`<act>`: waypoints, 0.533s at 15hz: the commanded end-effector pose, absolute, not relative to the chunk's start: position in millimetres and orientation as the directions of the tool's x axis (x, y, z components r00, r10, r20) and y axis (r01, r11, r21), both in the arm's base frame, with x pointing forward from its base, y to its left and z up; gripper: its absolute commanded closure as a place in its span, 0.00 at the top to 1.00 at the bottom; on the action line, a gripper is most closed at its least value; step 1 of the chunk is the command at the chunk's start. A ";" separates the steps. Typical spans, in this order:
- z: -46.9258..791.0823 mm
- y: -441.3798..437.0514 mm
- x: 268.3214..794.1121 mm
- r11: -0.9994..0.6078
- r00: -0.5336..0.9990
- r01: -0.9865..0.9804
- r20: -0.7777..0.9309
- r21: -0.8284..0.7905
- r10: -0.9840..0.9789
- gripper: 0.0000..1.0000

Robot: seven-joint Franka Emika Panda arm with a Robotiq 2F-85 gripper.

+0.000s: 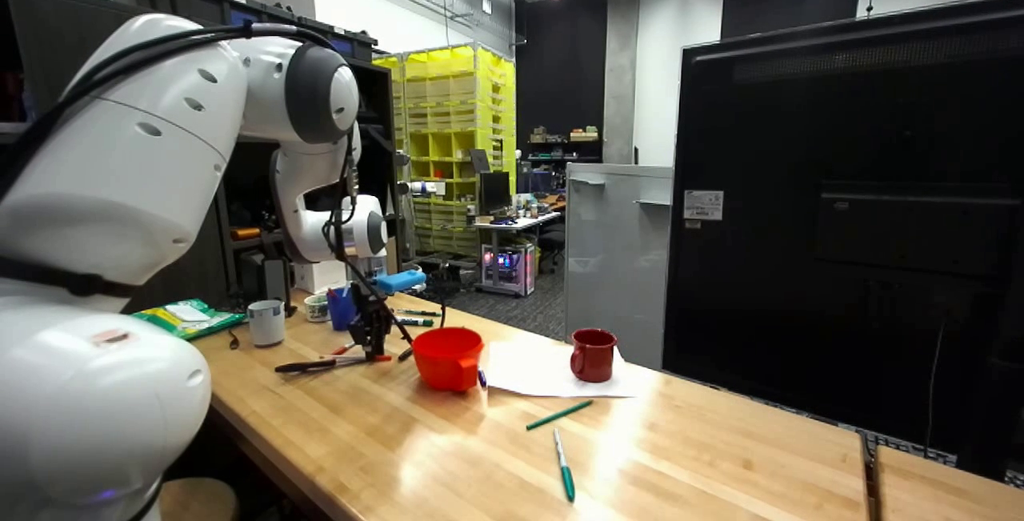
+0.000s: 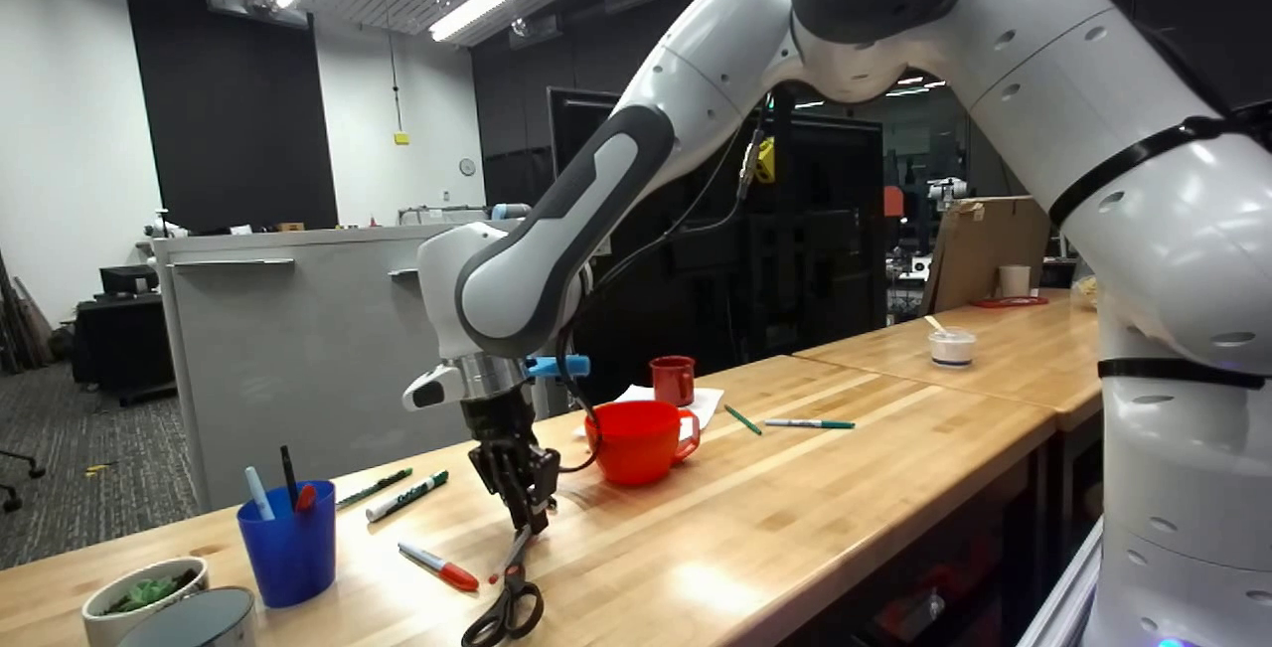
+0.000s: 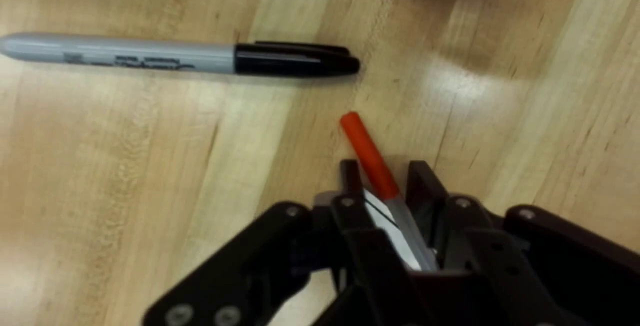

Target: Move one orange pen to the right

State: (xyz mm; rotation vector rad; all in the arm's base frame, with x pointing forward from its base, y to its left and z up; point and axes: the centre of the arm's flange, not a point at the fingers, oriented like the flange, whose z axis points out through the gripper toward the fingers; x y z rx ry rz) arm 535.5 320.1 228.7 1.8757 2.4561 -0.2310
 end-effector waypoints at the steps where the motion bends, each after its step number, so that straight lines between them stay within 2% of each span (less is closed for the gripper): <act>1: 222.7 321.2 529.1 0.239 -0.253 0.964 -0.141 -0.114 0.957 0.01; 8: 231.4 323.0 528.1 0.237 -0.253 0.966 -0.181 -0.105 0.950 0.03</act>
